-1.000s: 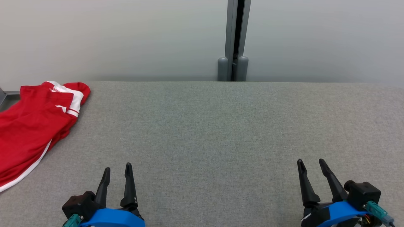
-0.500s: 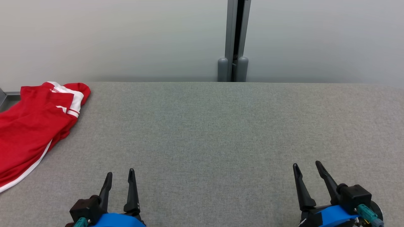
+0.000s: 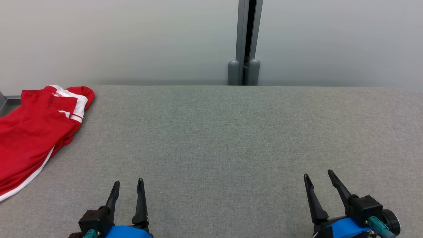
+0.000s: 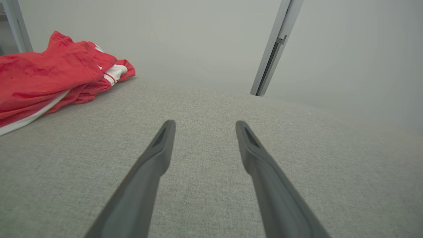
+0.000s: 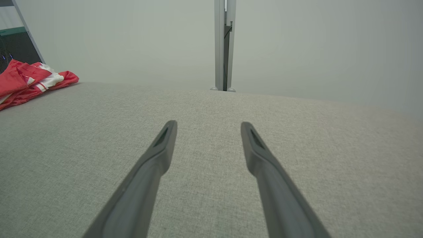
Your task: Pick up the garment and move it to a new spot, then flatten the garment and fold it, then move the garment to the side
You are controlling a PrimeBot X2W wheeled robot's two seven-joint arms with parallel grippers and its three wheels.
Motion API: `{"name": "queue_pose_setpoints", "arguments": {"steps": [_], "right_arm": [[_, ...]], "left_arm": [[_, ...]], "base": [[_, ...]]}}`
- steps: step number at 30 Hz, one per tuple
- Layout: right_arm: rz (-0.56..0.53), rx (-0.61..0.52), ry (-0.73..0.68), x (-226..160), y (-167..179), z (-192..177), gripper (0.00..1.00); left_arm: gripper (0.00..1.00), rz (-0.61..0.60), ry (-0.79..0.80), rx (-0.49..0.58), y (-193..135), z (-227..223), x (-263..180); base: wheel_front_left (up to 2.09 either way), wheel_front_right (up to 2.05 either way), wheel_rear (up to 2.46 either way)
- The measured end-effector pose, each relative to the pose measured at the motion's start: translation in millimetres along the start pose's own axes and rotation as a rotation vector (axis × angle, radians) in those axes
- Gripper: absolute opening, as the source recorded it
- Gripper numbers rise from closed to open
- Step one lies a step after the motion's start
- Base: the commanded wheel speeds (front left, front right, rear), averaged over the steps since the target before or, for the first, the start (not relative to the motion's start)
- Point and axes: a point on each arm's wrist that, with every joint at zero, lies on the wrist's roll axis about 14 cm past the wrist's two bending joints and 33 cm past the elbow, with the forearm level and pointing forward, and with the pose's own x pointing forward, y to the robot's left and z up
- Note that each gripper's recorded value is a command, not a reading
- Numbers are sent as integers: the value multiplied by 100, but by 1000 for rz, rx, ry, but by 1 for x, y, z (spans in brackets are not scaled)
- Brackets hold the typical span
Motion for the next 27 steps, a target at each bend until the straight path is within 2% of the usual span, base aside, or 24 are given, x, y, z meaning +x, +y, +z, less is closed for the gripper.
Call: {"name": "queue_pose_setpoints", "arguments": {"steps": [19, 23, 27], "right_arm": [[-3, 8, -5, 3, -1, 1, 100], [22, -2, -15, 10, 6, 5, 100], [94, -11, -28, 23, 29, 10, 100]], "left_arm": [[100, 12, 2, -7, 3, -1, -3], [100, 49, -35, -11, 14, 10, -10], [100, 126, -87, -14, 37, 23, -28]], "base": [[0, 0, 0], [0, 0, 0], [0, 0, 0]]}}
